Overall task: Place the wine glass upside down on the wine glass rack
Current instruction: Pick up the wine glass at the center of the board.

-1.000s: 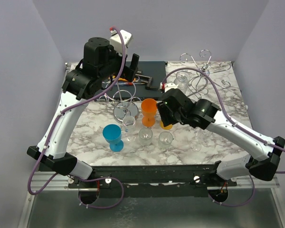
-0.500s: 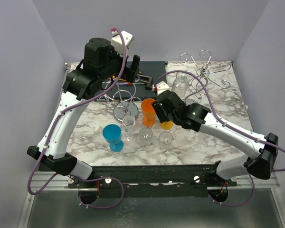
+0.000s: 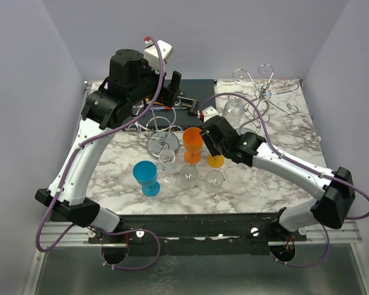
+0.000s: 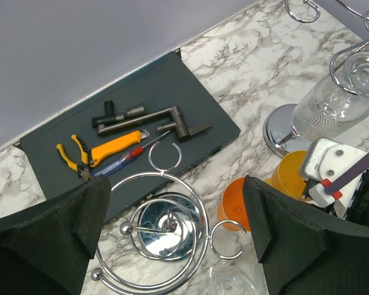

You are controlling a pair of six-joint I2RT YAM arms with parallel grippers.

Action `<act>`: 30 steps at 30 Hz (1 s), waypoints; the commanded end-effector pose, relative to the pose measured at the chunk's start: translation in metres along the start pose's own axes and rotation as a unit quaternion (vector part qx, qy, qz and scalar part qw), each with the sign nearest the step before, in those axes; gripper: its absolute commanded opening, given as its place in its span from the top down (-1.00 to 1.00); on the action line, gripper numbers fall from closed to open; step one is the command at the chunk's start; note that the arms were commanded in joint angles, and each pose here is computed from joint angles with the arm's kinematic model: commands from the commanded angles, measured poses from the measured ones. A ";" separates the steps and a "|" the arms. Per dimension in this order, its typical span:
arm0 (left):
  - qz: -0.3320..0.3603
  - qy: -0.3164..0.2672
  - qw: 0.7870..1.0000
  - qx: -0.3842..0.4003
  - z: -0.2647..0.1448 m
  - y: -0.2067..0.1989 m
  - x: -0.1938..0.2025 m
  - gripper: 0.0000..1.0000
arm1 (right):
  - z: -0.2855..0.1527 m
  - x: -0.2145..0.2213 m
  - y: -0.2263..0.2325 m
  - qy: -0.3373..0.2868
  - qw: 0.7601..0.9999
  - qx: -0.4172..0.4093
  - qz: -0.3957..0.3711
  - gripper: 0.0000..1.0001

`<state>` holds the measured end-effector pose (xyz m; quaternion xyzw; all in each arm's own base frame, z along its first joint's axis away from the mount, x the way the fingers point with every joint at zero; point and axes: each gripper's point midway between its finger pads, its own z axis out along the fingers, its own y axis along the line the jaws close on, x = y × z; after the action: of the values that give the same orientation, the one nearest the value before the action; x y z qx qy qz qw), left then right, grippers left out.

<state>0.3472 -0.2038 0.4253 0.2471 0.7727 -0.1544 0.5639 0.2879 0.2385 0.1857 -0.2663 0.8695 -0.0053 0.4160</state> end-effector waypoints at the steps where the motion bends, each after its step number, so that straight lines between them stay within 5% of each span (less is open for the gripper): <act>1: -0.002 0.001 1.000 0.008 -0.009 -0.002 0.001 -0.92 | 0.011 0.005 0.006 0.005 1.000 -0.010 -0.014 0.16; 10: 0.000 -0.002 1.000 0.014 -0.010 -0.004 -0.002 -0.90 | 0.023 0.019 0.016 0.026 0.999 -0.026 -0.019 0.38; 18: -0.002 -0.009 1.000 0.023 -0.014 -0.007 -0.006 -0.88 | 0.012 0.007 0.002 0.016 1.000 -0.014 -0.013 0.98; 30: -0.023 -0.009 0.998 0.055 -0.017 -0.020 -0.009 -0.82 | -0.091 -0.049 -0.019 -0.052 0.995 -0.073 0.035 0.99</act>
<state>0.3395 -0.2123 0.4263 0.2613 0.7685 -0.1808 0.5554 0.2764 0.2307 0.2408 -0.2628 0.8622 0.0373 0.4314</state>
